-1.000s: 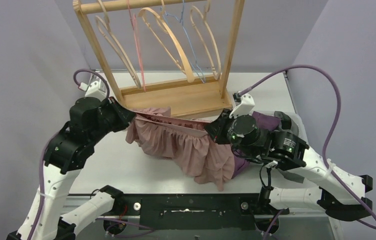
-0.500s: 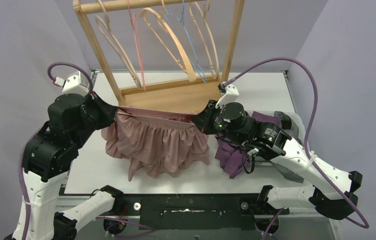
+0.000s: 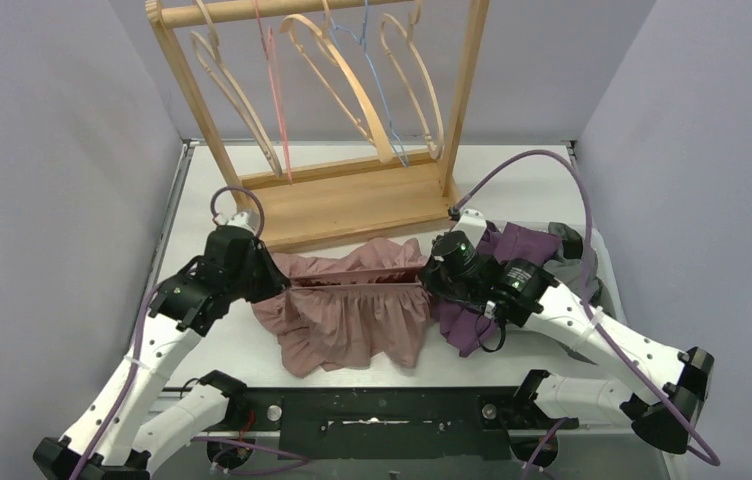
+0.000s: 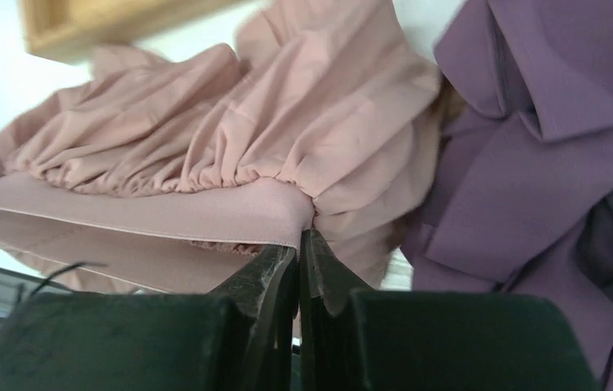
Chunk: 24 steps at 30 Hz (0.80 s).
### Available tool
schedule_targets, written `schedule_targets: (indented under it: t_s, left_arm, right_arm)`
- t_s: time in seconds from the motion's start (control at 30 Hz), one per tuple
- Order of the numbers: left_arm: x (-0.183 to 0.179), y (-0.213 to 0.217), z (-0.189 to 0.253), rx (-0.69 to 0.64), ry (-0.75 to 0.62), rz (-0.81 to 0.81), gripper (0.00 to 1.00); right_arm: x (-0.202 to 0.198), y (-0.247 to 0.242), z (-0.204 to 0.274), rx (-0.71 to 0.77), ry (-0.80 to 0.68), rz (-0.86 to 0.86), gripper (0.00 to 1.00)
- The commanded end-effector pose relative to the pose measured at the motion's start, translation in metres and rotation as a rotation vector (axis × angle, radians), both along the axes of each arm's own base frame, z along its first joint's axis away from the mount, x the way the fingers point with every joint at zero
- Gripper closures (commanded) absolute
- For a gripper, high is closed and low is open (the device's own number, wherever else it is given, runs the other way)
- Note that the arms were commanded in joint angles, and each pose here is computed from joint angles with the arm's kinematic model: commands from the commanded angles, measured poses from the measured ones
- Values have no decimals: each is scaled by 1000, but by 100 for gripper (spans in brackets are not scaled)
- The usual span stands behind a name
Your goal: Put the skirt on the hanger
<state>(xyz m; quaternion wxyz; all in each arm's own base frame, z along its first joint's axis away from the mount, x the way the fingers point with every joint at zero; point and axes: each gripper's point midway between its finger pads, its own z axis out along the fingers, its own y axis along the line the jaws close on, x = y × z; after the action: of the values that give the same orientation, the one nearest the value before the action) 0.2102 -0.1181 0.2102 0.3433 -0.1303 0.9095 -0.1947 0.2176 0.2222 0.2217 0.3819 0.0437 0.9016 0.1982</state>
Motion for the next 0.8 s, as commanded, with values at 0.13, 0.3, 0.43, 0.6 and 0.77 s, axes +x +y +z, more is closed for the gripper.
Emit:
schedule_targets:
  t_s: [0.13, 0.3, 0.43, 0.6, 0.77]
  left_arm:
    - [21, -13, -31, -64, 17, 24, 87]
    - [25, -7, -10, -67, -47, 39, 56]
    - [26, -2, 9, -69, -101, 41, 48]
    - [26, 2, 38, -88, -194, 49, 45]
    - [27, -3, 76, -133, -318, 12, 44]
  right_arm:
    - [-1, -9, -55, -33, 103, -45, 87]
    - [7, -9, -9, 11, -33, 3, 50]
    - [9, -12, 45, 47, -202, 78, 38]
    - [21, -27, 123, 46, -399, 54, 38]
    - [39, -13, 201, 82, -551, 63, 56]
